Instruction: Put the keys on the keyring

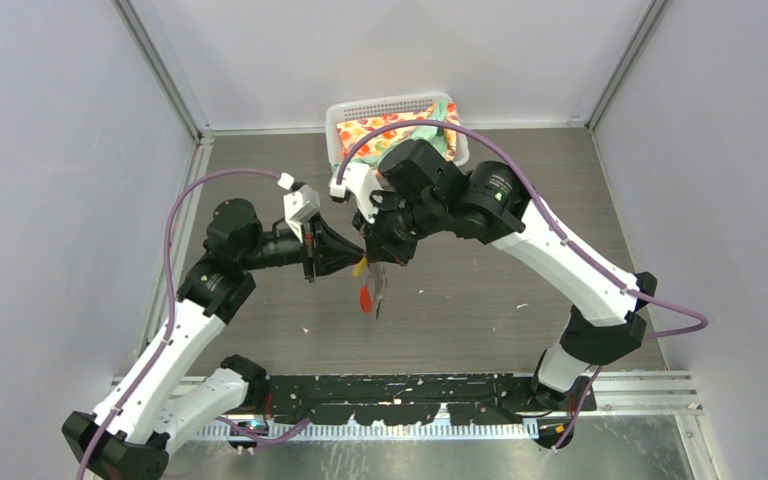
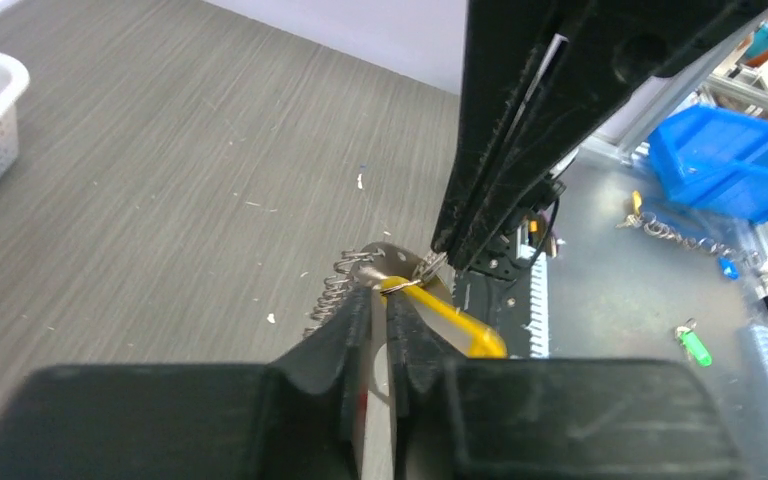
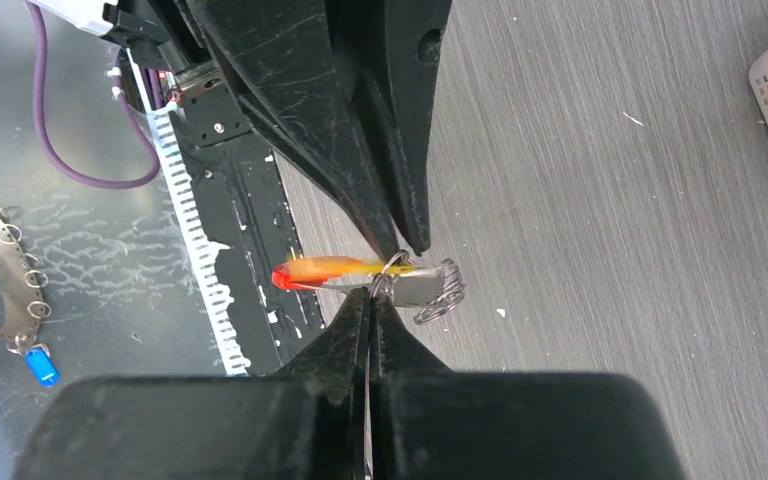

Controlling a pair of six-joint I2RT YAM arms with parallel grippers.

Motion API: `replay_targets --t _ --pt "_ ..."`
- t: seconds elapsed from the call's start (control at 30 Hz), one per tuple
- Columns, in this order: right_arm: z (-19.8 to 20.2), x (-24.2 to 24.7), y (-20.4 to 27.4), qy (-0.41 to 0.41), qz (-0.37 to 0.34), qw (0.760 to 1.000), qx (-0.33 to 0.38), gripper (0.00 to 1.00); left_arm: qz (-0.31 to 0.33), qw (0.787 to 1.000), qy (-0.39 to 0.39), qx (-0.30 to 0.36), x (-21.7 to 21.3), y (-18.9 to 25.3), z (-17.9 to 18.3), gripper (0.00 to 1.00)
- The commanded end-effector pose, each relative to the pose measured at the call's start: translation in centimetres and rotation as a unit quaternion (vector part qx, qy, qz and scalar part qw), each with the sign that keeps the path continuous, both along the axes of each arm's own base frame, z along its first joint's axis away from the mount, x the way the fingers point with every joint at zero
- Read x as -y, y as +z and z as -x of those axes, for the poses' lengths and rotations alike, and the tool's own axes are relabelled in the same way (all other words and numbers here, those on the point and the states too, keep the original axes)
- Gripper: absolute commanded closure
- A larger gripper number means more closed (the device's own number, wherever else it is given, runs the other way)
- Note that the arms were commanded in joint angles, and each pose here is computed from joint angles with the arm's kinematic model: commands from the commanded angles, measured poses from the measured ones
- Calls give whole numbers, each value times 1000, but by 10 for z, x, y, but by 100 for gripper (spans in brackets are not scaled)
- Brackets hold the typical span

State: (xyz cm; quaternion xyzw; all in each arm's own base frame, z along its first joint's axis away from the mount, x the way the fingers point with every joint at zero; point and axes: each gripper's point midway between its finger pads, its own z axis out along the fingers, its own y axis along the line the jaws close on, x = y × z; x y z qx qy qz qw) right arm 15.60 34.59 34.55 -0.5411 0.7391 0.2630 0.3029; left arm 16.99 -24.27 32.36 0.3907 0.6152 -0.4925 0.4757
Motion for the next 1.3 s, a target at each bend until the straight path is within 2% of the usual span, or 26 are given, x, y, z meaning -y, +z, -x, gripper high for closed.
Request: replay_targets --t 0.0,0.07,0.27,0.43,0.47,0.53,0.57,0.7,0.77,0.93,1.1,1.27 --pt "6 -4 20 7 -33 999 4 99 9 1000 8 16 1 9 -4 94" --pt "6 -2 18 6 -31 999 4 99 5 1000 10 27 -1 10 -4 99" --pt "8 2 13 4 -30 1000 4 99 -11 994 -17 105 -5 19 6 100" --pt "8 2 14 5 -39 999 7 99 -71 978 2 194 -18 7 -2 100" --pt "9 2 15 7 -45 999 7 99 -80 976 4 205 -20 5 -3 98" --pt "10 -2 20 13 -68 998 10 99 -82 974 0 210 -21 7 0 77" --pt "11 -4 21 17 -81 997 10 99 -78 975 -9 210 -21 9 5 72" --pt "17 -13 36 35 -156 987 20 99 -41 976 -48 209 -18 22 27 58" --pt "20 -16 47 44 -196 979 29 99 -18 975 -55 213 -16 31 34 56" --pt "28 -20 63 69 -259 963 44 99 28 974 -74 212 -12 48 45 55" --pt "28 -21 58 73 -250 965 38 99 43 979 -112 166 -6 60 53 66" --pt "23 -20 52 64 -225 972 38 99 51 975 -131 171 -8 69 62 64"
